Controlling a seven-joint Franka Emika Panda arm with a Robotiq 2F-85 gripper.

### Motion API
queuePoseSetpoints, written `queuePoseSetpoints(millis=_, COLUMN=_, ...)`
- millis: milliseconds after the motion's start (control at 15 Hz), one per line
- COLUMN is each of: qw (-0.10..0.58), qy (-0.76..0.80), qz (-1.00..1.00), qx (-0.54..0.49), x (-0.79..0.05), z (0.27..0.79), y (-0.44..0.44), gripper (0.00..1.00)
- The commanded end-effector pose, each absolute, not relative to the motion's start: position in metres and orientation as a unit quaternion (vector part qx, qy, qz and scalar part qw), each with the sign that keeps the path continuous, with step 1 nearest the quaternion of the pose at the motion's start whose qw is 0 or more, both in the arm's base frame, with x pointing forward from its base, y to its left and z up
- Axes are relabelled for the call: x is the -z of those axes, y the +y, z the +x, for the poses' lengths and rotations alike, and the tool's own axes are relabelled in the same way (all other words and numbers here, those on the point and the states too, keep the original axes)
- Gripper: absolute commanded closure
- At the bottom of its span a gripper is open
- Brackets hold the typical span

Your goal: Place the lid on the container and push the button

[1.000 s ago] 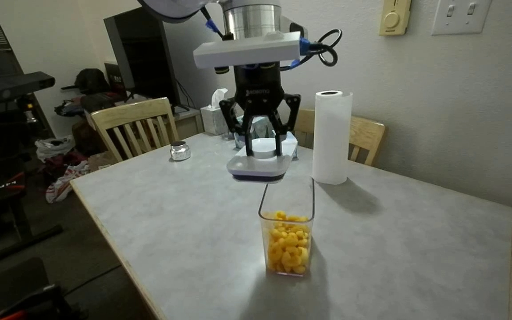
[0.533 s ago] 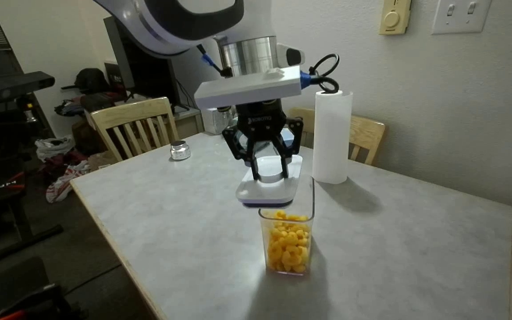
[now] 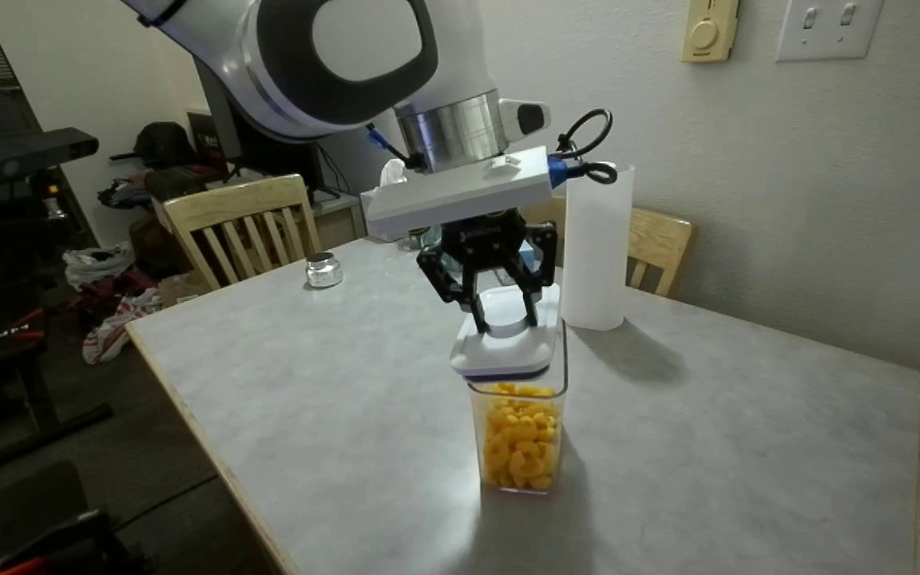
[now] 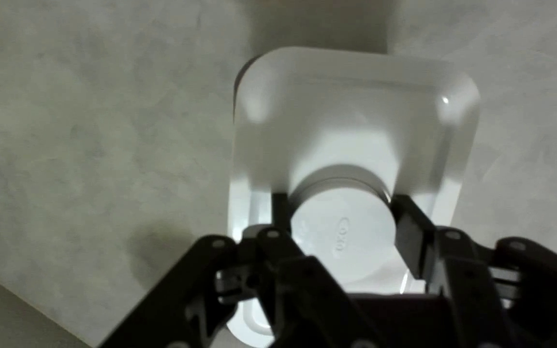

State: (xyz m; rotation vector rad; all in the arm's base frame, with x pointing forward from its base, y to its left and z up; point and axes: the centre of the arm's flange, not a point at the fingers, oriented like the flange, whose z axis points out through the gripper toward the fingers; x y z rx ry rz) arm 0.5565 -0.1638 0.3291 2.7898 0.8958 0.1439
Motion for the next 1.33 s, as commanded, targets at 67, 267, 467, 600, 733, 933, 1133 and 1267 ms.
queuePoseSetpoints(millis=67, qw=0.118, qy=0.315, qz=0.939, qx=-0.073, x=-0.328, z=0.560, y=-0.182, gripper=0.71)
queuePoseSetpoints(millis=267, qw=0.113, qy=0.325, qz=0.935, qx=-0.082, x=-0.324, z=0.563, y=-0.190, gripper=0.71)
queuePoseSetpoints(millis=467, qw=0.087, qy=0.343, qz=0.931, qx=-0.091, x=-0.316, z=0.562, y=-0.194, gripper=0.71)
queuePoseSetpoints(millis=600, qw=0.059, qy=0.351, qz=0.929, qx=-0.100, x=-0.311, z=0.562, y=-0.193, gripper=0.71)
queuePoseSetpoints(millis=733, qw=0.042, qy=0.357, qz=0.927, qx=-0.110, x=-0.310, z=0.563, y=-0.191, gripper=0.71)
queuePoseSetpoints(millis=933, qw=0.034, qy=0.361, qz=0.927, qx=-0.098, x=-0.312, z=0.562, y=-0.190, gripper=0.71)
queuePoseSetpoints(millis=1133, qw=0.036, qy=0.362, qz=0.929, qx=-0.068, x=-0.320, z=0.559, y=-0.191, gripper=0.71)
queuePoseSetpoints(millis=1267, qw=0.041, qy=0.364, qz=0.929, qx=-0.049, x=-0.324, z=0.559, y=-0.193, gripper=0.71)
